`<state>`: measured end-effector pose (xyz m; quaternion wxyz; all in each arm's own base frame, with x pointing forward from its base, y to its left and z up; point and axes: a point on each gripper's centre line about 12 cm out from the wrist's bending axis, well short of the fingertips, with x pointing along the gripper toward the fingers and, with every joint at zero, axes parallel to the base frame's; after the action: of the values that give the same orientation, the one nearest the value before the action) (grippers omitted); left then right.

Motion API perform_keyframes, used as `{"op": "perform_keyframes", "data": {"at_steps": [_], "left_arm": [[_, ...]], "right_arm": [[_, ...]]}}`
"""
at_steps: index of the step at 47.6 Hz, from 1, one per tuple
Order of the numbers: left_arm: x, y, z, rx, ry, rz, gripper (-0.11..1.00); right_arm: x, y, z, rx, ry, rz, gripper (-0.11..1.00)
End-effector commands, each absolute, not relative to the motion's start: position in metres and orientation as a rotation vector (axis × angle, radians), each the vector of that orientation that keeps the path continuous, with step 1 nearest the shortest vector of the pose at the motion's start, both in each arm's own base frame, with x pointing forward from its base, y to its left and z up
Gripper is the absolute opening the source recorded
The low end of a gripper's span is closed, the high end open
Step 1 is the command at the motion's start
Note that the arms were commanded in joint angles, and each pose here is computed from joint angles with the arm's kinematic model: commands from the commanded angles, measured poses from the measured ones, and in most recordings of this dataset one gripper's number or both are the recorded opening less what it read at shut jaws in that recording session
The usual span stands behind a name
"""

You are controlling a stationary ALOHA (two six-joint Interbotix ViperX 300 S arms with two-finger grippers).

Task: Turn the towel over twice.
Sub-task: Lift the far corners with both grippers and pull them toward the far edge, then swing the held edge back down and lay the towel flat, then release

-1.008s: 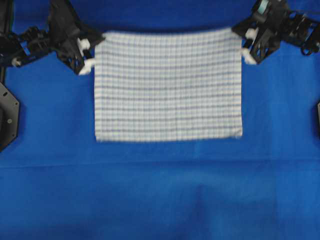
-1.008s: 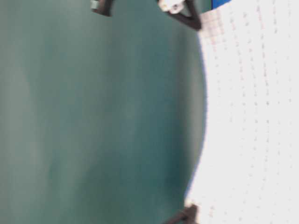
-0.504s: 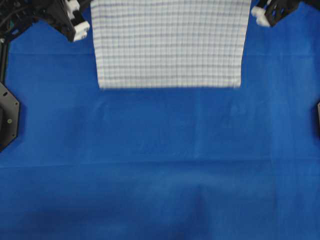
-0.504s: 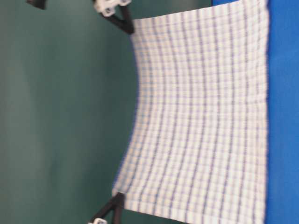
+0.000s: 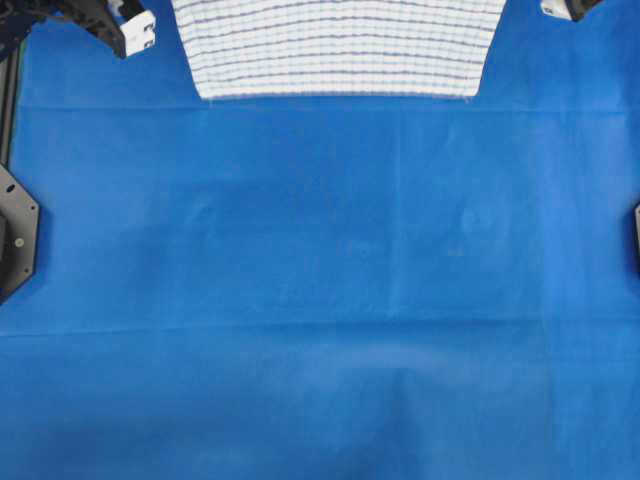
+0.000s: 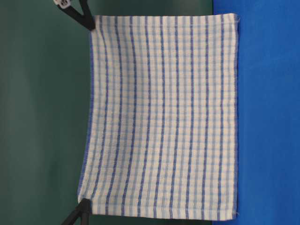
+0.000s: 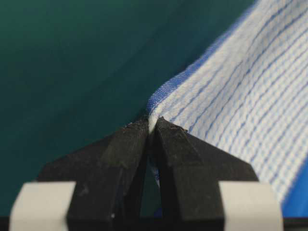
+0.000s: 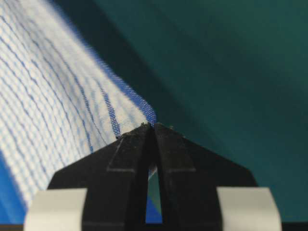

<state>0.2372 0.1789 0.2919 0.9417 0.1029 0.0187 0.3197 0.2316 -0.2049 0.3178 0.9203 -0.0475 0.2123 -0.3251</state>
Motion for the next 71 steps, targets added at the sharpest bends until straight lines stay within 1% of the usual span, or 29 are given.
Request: {"op": "perform_keyframes", "data": {"at_steps": [1, 10, 24, 33, 43, 56, 65, 71], "left_arm": [[0.236, 0.17, 0.301, 0.22, 0.0, 0.633, 0.03], [0.232, 0.149, 0.298, 0.22, -0.011, 0.581, 0.03], [0.223, 0.113, 0.265, 0.202, 0.043, 0.474, 0.03], [0.222, 0.086, 0.241, 0.141, 0.08, 0.369, 0.03], [0.229, 0.042, 0.22, 0.1, 0.133, 0.178, 0.03], [0.238, -0.009, 0.192, 0.014, 0.282, -0.034, 0.03], [0.242, -0.032, 0.175, 0.013, 0.358, -0.123, 0.03], [0.248, -0.04, 0.17, 0.019, 0.385, -0.151, 0.03]], "right_arm": [[0.233, -0.194, 0.331, -0.11, 0.404, -0.645, 0.05], [0.234, -0.166, 0.326, -0.089, 0.443, -0.562, 0.05], [0.242, -0.11, 0.311, -0.026, 0.505, -0.377, 0.05], [0.246, -0.07, 0.286, 0.045, 0.557, -0.251, 0.05], [0.249, -0.03, 0.256, 0.102, 0.63, -0.128, 0.05], [0.253, 0.011, 0.216, 0.166, 0.732, -0.021, 0.05], [0.261, 0.036, 0.2, 0.177, 0.755, 0.047, 0.05], [0.266, 0.045, 0.19, 0.18, 0.77, 0.069, 0.05]]}}
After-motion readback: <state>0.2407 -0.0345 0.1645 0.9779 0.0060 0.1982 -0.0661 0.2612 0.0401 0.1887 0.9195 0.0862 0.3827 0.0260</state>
